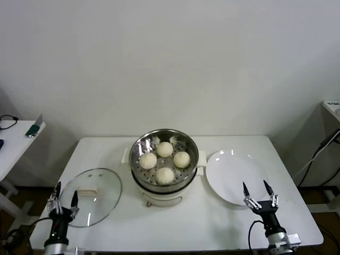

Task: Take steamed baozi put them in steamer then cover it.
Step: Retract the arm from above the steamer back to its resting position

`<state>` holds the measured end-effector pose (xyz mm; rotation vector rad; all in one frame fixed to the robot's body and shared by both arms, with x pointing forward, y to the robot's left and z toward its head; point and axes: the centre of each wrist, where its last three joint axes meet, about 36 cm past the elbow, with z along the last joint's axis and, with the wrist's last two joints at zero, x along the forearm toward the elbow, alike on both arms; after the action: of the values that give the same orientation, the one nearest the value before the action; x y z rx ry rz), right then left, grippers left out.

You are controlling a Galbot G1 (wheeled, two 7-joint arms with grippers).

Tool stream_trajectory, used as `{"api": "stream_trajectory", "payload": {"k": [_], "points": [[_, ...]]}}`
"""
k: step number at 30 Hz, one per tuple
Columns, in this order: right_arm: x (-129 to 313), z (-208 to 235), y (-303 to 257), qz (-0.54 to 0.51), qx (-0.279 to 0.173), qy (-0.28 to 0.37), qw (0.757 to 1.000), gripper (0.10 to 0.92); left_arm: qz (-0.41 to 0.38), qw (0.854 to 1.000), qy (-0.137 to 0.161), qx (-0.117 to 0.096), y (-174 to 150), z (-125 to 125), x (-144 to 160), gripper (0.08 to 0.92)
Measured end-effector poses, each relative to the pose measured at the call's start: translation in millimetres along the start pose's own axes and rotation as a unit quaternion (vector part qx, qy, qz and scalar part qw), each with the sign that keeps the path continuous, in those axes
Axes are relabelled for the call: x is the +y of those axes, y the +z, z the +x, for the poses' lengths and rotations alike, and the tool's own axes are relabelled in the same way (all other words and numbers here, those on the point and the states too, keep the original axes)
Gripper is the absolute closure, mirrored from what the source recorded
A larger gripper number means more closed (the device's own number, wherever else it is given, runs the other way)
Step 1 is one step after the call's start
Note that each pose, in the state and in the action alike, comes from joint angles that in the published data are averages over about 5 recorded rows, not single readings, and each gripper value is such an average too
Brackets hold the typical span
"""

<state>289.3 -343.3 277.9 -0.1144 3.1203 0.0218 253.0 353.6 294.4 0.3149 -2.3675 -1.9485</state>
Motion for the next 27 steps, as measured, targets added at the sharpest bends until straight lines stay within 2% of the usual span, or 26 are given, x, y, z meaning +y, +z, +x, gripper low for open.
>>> {"api": "stream_trajectory", "payload": {"k": [13,27], "points": [[13,17,13,-0.007,-0.002,0.021,1.000,0.200,-0.091,0.995,0.036,-0.017,24,-3,-45,0.177],[15,31,16,-0.009,-0.007,0.038,0.999,0.200,-0.123,0.991,0.043,-0.027,26,-39,-62,0.177]]}}
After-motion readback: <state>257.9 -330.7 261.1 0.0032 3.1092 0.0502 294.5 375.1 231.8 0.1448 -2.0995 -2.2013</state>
